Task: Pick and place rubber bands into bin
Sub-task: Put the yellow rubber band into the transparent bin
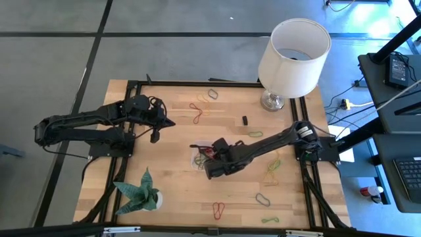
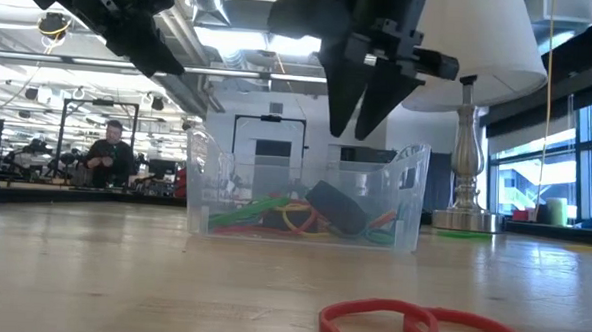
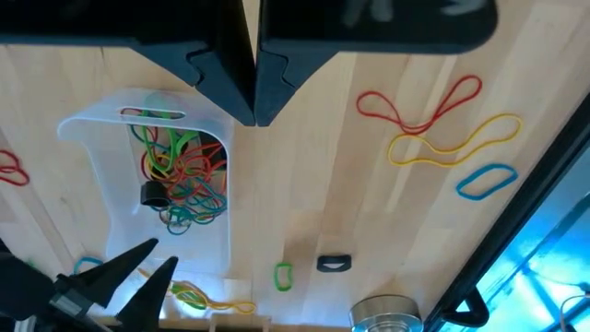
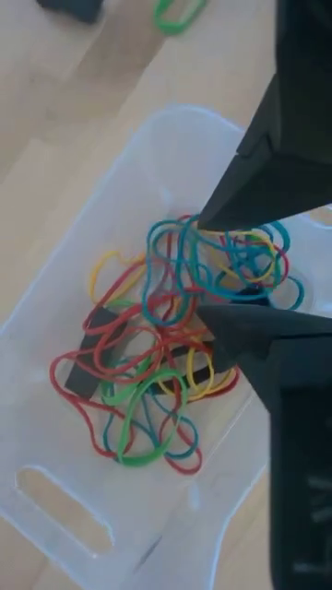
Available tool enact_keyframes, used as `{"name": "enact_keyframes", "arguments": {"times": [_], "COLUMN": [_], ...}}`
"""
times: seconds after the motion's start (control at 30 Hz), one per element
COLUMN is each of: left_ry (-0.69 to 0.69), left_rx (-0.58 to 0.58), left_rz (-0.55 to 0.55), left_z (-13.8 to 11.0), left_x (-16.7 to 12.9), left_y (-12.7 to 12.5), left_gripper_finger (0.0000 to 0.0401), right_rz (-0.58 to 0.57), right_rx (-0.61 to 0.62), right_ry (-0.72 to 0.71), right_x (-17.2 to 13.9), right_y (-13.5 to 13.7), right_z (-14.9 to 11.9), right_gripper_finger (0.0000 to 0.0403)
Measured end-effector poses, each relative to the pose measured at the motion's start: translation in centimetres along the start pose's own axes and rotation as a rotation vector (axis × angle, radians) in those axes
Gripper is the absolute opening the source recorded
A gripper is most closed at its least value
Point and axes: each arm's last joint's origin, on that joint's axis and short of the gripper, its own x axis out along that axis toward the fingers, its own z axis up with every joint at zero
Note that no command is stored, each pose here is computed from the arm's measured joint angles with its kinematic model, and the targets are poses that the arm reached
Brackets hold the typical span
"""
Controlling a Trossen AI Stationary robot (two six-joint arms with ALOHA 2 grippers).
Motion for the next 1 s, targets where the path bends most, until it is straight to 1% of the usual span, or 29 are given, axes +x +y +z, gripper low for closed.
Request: {"name": "enact_keyframes", "arguments": {"times": [0.1,0.27,0.4,0.5,0.57,0.63,0.73,0.8,0.87,1.0], "left_ry": [0.000,-0.009,-0.053,-0.080,-0.090,-0.091,-0.042,-0.012,0.030,0.095], "left_rx": [0.000,0.002,0.010,-0.001,-0.041,-0.055,-0.043,-0.036,-0.029,-0.016], "left_rz": [0.000,0.002,0.006,0.013,0.033,0.048,0.045,0.052,0.078,0.159], "left_z": [0.0,0.1,0.5,0.9,1.1,1.2,1.2,1.6,2.1,3.6], "left_x": [0.0,0.0,0.0,0.3,0.6,1.2,2.4,3.4,4.6,7.2], "left_y": [0.0,0.0,0.1,0.2,0.3,0.4,0.3,0.2,0.3,0.7], "left_gripper_finger": [0.0005,0.0007,0.0008,0.0008,0.0009,0.0011,0.0025,0.0040,0.0057,0.0096], "right_rz": [-0.003,-0.038,-0.071,-0.121,-0.126,-0.117,-0.048,0.011,0.056,0.123], "right_rx": [-0.017,-0.043,-0.073,-0.054,-0.022,0.001,0.042,0.071,0.092,0.114], "right_ry": [-0.005,0.002,0.004,-0.060,-0.097,-0.117,-0.129,-0.134,-0.137,-0.133], "right_x": [-0.6,-1.2,-2.4,-3.9,-4.6,-5.1,-5.2,-5.1,-4.8,-3.7], "right_y": [-0.3,-1.0,-2.0,-3.6,-5.0,-6.7,-9.4,-11.4,-13.6,-18.0], "right_z": [0.2,0.3,0.5,-0.1,-0.9,-2.0,-3.6,-4.6,-5.5,-6.8], "right_gripper_finger": [0.0144,0.0134,0.0112,0.0089,0.0071,0.0052,0.0022,0.0007,0.0006,0.0019]}}
